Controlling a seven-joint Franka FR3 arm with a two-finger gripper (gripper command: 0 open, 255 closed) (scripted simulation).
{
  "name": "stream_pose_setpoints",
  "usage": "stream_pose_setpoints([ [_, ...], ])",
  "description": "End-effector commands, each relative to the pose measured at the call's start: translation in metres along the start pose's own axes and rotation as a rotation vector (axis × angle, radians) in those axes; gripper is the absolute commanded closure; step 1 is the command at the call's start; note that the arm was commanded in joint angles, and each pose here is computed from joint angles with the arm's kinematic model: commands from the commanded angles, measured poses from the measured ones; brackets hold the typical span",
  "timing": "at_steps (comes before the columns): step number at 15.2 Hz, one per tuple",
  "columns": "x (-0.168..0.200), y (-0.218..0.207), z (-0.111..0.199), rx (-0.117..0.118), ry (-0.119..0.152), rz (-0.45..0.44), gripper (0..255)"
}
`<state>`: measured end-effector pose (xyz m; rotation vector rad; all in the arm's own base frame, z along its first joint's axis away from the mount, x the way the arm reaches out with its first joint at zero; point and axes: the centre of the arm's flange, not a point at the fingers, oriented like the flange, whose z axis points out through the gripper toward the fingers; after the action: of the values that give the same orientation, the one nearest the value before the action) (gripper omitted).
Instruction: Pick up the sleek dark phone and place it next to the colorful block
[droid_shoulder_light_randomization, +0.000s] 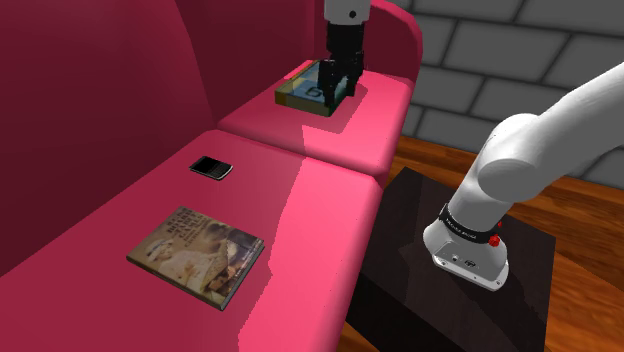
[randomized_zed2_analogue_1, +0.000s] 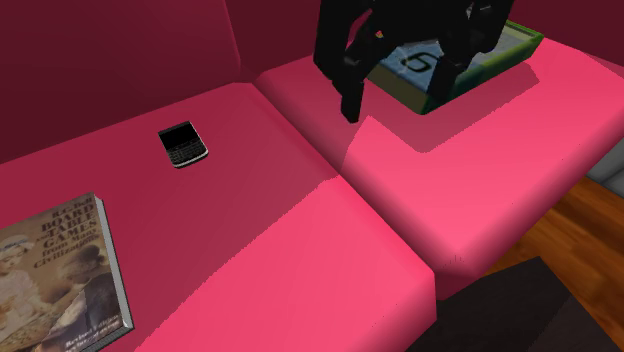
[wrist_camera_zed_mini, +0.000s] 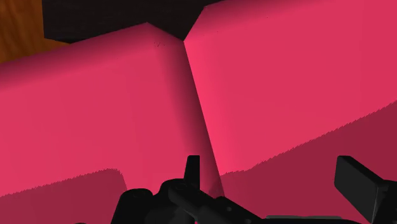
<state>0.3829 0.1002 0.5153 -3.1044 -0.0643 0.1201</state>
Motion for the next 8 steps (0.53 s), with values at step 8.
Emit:
stream_pose_setpoints([
  [8,0.077,-0.075,0.044,-0.007,0.029,-0.013,0],
])
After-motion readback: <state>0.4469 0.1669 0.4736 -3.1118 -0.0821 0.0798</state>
